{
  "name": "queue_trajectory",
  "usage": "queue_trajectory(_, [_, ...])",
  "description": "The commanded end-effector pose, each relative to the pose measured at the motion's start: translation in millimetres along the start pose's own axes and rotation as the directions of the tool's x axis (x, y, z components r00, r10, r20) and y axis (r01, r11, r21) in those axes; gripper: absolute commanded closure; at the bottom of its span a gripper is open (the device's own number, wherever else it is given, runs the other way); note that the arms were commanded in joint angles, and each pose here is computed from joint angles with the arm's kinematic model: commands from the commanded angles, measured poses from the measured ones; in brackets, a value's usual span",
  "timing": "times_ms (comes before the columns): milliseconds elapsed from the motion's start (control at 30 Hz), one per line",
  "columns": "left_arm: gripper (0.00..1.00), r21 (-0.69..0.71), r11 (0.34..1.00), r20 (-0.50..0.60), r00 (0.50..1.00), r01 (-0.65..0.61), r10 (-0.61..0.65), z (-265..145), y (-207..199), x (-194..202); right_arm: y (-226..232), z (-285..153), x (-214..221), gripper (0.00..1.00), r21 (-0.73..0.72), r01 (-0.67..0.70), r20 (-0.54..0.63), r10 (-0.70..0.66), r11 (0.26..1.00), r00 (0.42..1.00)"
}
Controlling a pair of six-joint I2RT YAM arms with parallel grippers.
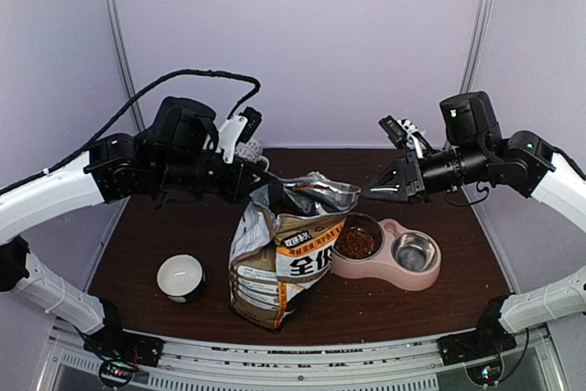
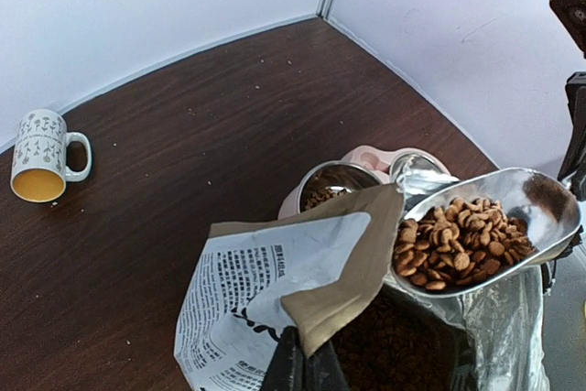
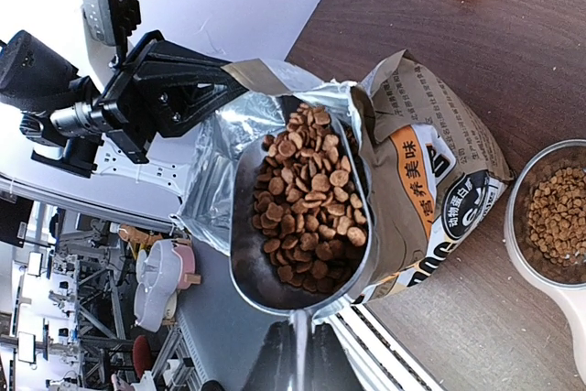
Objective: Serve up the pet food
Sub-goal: Collect the pet food from the pet food bag, then place the pet food in the pet food bowl.
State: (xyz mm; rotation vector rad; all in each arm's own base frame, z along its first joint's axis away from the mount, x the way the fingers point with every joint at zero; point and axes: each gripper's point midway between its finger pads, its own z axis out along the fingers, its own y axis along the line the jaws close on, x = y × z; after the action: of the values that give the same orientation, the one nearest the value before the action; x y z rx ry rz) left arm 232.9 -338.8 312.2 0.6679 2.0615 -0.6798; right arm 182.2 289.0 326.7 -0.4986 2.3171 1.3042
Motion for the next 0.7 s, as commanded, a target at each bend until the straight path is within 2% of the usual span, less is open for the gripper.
queue_trajectory(0, [1.00,0.049,0.998,0.261,0.965,0.025,-0.037,-40,-8,-71,-3,-2,9,1.00,0.030,0.023,-0.037,-0.022,0.999,0.999])
queue_trajectory(367, [1.00,0.052,0.998,0.268,0.963,0.021,-0.035,-43,-9,-74,-10,1,20,1.00,0.141,0.309,-0.080,-0.301,0.940,0.950])
queue_trajectory(667, [1.00,0.072,0.997,0.275,0.961,0.005,-0.024,-43,-14,-78,-3,8,19,1.00,0.225,0.522,-0.143,-0.502,0.823,0.853])
